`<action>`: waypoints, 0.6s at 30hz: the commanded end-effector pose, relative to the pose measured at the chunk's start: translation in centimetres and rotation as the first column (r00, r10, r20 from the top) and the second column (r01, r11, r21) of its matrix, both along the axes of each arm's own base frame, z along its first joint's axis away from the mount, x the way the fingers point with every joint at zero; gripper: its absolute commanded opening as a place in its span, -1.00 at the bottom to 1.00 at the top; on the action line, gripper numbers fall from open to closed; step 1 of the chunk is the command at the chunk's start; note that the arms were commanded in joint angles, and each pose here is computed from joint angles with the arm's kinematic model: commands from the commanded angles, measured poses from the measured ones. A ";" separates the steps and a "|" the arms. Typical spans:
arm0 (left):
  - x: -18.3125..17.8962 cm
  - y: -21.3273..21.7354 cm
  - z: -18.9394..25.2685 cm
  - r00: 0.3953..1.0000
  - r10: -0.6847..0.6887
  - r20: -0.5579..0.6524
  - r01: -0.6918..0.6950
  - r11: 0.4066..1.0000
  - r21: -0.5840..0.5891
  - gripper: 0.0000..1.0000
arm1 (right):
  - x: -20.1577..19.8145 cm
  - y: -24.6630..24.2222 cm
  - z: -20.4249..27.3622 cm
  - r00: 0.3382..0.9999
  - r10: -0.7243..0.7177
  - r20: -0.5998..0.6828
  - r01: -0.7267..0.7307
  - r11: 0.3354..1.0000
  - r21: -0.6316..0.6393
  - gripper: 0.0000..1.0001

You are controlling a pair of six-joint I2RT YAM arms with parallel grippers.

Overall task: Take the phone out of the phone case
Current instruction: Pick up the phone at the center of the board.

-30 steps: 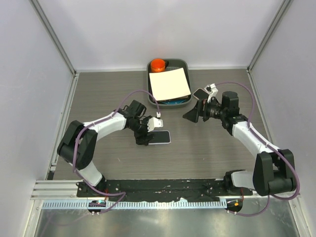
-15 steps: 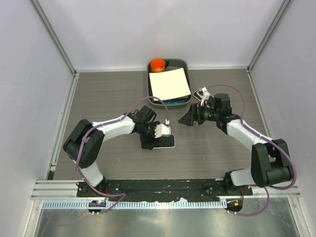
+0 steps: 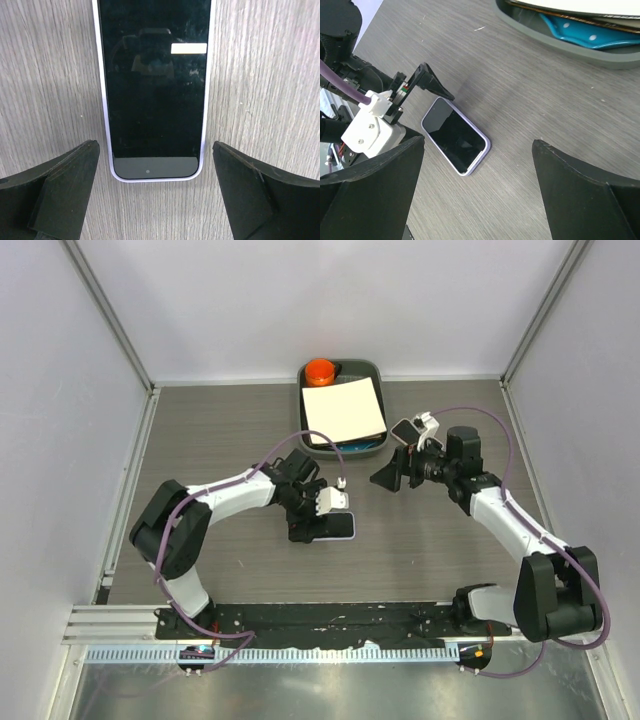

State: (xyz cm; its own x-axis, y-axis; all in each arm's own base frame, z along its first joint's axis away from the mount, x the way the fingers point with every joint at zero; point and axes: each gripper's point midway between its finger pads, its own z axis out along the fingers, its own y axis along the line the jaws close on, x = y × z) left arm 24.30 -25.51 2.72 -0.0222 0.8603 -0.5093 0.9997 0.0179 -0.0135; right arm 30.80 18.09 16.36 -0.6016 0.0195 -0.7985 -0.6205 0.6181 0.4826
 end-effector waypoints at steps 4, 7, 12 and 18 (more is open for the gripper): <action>0.0 -2.3 1.7 0.998 -0.059 -0.020 0.057 0.996 -0.072 1.00 | 1.2 -1.7 5.2 0.984 -0.046 0.174 0.045 0.999 0.013 0.89; 0.1 -2.8 1.3 0.997 -0.068 -0.024 0.067 0.996 -0.061 1.00 | 1.2 -2.2 6.1 0.978 -0.057 0.198 0.055 0.998 0.018 0.89; 0.4 -3.8 0.8 0.997 -0.070 -0.019 0.069 0.997 -0.045 1.00 | 1.1 -2.6 7.1 0.970 -0.068 0.232 0.064 0.998 0.022 0.89; 0.5 -4.6 -0.2 0.997 -0.068 -0.023 0.068 0.998 -0.013 1.00 | 1.0 -2.7 7.4 0.968 -0.066 0.241 0.062 0.998 0.022 0.89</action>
